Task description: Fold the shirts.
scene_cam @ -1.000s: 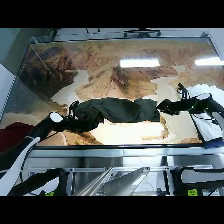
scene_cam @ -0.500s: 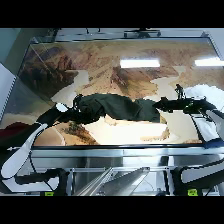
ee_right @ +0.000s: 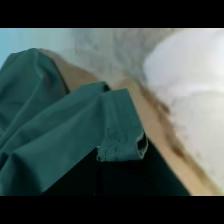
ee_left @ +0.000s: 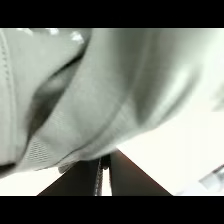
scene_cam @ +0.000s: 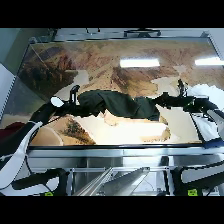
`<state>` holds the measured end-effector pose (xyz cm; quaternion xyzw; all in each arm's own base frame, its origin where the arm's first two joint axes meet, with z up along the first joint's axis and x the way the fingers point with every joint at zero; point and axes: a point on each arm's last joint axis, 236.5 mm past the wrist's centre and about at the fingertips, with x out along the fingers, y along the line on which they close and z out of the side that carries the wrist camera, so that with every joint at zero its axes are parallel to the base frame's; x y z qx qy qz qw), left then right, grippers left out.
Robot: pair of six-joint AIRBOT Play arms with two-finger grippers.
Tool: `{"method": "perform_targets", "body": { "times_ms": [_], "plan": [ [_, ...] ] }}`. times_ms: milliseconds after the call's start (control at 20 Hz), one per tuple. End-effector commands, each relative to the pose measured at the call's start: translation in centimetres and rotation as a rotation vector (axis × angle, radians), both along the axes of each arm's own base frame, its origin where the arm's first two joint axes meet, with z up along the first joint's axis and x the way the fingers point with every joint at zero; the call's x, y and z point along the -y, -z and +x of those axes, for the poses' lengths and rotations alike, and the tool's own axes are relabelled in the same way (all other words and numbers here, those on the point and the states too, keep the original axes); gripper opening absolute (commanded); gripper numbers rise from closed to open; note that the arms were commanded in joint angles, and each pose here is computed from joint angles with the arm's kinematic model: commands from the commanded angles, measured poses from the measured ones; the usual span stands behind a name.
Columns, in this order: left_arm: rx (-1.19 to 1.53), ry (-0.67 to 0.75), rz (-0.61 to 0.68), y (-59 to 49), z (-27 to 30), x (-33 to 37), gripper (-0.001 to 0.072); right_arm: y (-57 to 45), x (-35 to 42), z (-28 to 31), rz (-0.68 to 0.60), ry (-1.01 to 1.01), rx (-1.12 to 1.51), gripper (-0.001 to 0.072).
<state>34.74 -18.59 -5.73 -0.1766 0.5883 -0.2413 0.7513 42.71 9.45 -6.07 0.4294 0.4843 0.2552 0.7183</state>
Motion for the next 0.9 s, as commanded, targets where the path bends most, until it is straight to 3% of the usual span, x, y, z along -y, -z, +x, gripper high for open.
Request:
{"method": "perform_targets", "body": {
  "times_ms": [0, 200, 350, 450, 600, 750, 850],
  "plan": [
    [0.063, 0.039, -0.068, -6.0, -1.5, 0.2, 0.002, -4.9, -1.4, -0.8, 0.089, -0.07, 0.085, 0.0017],
    [0.432, -0.035, -0.211, -21.6, -1.1, -1.5, 0.002, -21.0, -0.9, -0.7, 0.139, -0.104, 0.46, 0.0016],
    [0.875, -0.133, -0.195, -37.5, -3.5, -5.4, 0.002, -37.9, -0.3, -4.4, 0.072, -0.07, 0.889, 0.0016],
    [1.171, -0.186, -0.119, -47.1, -7.9, -7.7, 0.0021, -46.7, -0.8, -9.2, -0.049, -0.046, 1.141, 0.0016],
    [1.516, -0.262, 0.093, -57.3, -14.9, -9.5, 0.0021, -56.5, -1.3, -16.5, -0.263, 0.097, 1.448, 0.0016],
    [1.62, -0.296, 0.283, -61.5, -16.8, -10.1, 0.0022, -62.1, -2.9, -22.8, -0.432, 0.198, 1.685, 0.0016],
    [1.629, -0.25, 0.235, -63.0, -16.1, -9.4, 0.0022, -63.5, -2.9, -24.3, -0.499, 0.249, 1.75, 0.0016]
  ]
}}
